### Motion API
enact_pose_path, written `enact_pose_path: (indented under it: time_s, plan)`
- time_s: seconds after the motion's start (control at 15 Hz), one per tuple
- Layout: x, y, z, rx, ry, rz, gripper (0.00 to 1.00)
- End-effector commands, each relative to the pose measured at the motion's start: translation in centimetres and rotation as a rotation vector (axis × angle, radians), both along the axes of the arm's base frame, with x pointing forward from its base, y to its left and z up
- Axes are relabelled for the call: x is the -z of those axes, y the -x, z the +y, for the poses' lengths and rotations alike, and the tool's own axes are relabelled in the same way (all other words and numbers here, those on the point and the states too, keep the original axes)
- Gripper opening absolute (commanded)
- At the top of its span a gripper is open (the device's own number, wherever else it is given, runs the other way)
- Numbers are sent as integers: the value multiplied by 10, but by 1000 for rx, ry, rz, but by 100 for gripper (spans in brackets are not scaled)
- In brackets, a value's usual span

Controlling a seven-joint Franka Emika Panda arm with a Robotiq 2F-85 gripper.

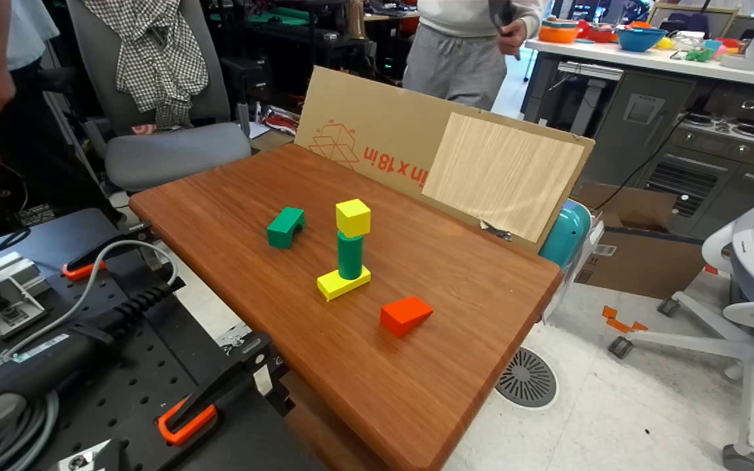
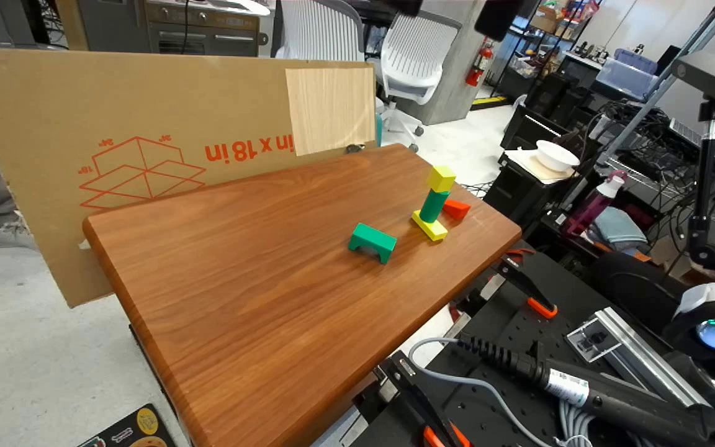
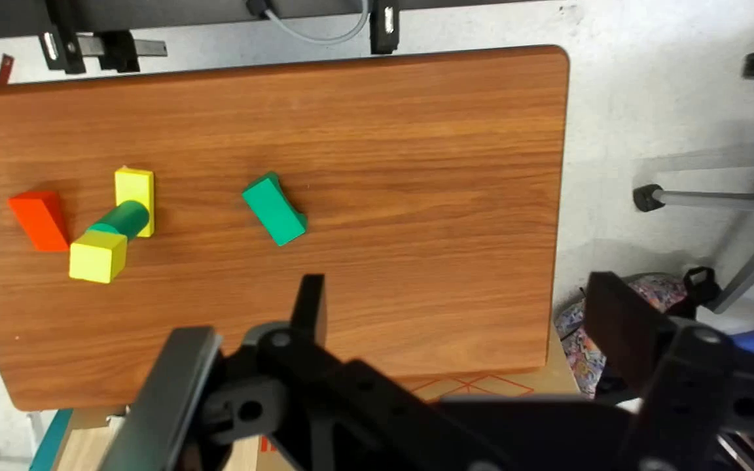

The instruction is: Move the green block to the right

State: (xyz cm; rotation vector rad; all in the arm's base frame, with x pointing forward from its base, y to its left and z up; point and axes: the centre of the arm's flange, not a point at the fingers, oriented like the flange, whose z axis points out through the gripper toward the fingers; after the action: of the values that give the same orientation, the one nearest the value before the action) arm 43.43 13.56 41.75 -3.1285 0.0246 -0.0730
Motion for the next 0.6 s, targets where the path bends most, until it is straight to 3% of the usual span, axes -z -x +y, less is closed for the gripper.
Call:
enact_pose_path:
  time_s: [0.0, 0.27, 0.53]
  plan:
    - [38, -34, -3, -21, 55, 4, 100]
    - [81, -53, -26, -38, 97, 90, 100]
    - [115, -76, -53, -56, 167, 120, 100]
